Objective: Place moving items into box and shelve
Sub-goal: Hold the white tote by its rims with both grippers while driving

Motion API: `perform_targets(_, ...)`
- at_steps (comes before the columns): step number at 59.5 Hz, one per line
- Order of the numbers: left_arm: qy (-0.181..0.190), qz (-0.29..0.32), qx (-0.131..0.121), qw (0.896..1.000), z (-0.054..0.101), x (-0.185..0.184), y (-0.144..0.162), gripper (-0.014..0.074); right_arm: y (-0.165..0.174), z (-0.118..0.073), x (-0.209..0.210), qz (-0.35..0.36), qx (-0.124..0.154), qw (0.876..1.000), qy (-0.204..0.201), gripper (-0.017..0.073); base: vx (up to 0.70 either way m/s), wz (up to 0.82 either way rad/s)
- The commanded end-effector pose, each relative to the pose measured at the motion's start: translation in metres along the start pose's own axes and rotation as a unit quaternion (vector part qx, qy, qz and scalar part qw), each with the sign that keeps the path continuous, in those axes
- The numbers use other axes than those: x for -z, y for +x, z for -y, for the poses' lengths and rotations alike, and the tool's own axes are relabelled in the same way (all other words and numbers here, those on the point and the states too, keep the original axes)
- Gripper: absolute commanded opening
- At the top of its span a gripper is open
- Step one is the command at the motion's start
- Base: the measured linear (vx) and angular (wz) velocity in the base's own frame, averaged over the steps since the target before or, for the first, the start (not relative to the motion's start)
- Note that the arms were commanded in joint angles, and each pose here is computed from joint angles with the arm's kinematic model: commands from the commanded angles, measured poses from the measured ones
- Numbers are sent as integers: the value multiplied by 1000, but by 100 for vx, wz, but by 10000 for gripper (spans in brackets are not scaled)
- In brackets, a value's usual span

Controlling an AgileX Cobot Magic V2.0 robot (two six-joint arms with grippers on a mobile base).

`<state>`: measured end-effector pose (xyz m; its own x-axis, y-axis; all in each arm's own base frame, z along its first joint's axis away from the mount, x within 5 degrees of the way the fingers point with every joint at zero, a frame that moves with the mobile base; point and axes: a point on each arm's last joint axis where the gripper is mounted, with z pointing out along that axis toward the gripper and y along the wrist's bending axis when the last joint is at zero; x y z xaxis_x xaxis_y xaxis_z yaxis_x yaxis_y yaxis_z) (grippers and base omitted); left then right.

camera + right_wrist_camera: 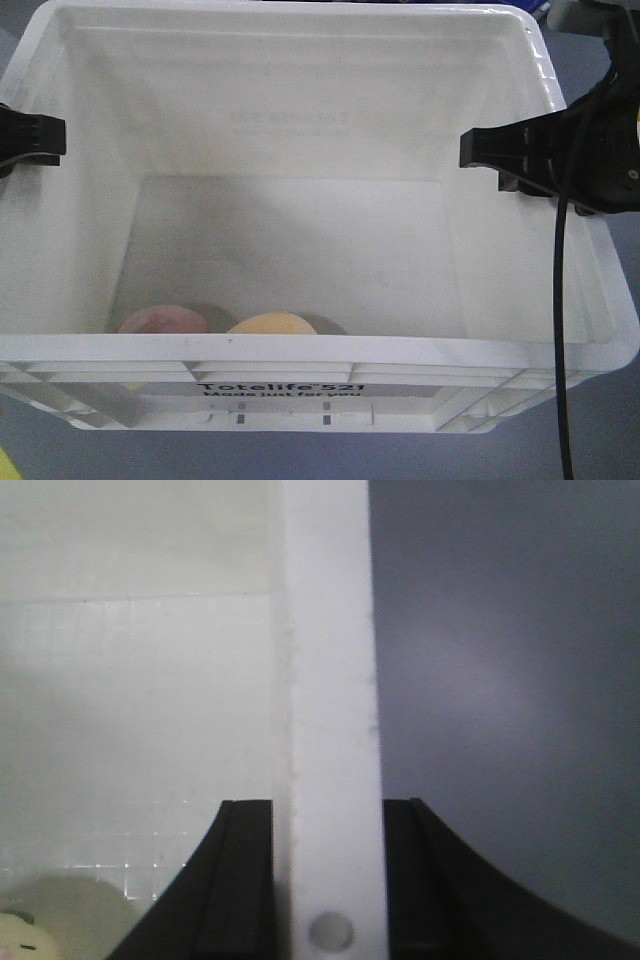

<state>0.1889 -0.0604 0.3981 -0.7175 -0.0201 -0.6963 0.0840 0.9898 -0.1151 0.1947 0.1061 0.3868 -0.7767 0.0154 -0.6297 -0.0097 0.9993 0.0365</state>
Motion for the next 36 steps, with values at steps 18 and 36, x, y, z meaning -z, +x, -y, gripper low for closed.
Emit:
perform_targets(18,-24,82,-21,996,-7,18,-16,67,-16,15,22,85,6,996,22,127,13,-51)
perform_targets(36,-24,82,-21,996,-7,18,-16,67,-16,15,22,85,6,996,22,127,12,-48)
